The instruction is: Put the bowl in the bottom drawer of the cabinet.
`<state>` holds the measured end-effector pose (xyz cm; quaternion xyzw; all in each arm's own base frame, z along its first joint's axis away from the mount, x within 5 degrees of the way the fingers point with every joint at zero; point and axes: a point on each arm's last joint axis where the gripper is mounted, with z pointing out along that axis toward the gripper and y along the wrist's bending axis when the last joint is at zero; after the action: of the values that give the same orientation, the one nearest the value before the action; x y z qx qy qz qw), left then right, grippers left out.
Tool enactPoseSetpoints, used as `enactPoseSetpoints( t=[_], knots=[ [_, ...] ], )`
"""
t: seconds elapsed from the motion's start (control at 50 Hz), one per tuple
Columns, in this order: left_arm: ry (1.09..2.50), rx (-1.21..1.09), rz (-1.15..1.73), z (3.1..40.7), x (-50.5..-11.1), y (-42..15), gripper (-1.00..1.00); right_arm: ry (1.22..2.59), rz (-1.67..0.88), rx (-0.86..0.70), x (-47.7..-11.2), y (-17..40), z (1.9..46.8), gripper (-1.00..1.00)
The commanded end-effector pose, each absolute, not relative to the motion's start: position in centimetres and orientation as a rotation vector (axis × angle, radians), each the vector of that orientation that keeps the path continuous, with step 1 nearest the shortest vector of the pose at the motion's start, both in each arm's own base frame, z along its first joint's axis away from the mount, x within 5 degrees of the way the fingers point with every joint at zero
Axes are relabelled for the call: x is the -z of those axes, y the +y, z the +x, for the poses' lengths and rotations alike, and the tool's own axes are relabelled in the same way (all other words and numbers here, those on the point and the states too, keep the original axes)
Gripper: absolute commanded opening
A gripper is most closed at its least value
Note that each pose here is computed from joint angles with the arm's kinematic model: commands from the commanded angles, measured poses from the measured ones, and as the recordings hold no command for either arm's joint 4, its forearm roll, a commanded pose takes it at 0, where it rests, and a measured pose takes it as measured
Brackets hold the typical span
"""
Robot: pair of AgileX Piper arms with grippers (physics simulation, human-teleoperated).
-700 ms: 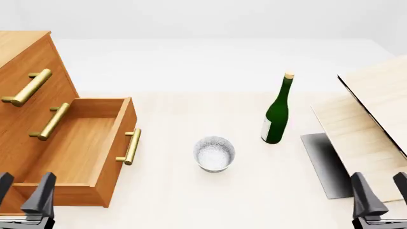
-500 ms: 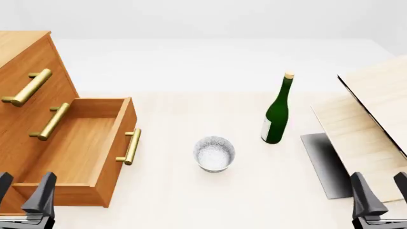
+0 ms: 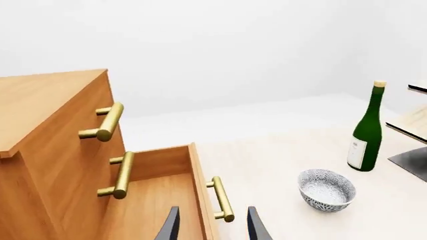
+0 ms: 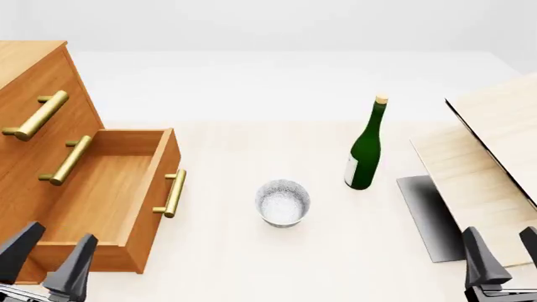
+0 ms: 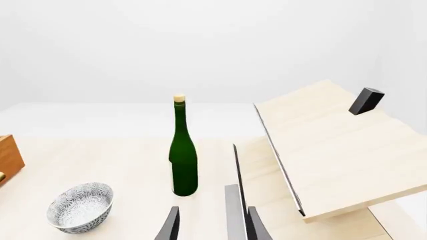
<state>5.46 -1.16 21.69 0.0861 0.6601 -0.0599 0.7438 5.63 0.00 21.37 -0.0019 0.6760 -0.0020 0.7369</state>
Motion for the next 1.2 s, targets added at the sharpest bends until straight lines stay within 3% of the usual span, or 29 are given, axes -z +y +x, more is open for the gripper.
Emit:
enactPoseSetpoints(
  t=[0.02,0.46,0.7,1.2],
  knots=[
    [1.41,0.216,0.267,5.2,-22.3,-1.7,1.0,1.485,-0.004,0.005,-21.4,0.0,5.6,1.0],
    [1.392,0.348,0.463,4.1,-25.2,-2.4,1.0,1.485,-0.004,0.005,-21.4,0.0,5.6,1.0],
    [1.381,0.404,0.542,6.3,-28.6,-4.5,1.0,1.485,-0.004,0.005,-21.4,0.0,5.6,1.0],
    [1.413,0.468,0.697,10.5,-31.6,-9.9,1.0,1.485,-0.004,0.005,-21.4,0.0,5.6,1.0]
  ],
)
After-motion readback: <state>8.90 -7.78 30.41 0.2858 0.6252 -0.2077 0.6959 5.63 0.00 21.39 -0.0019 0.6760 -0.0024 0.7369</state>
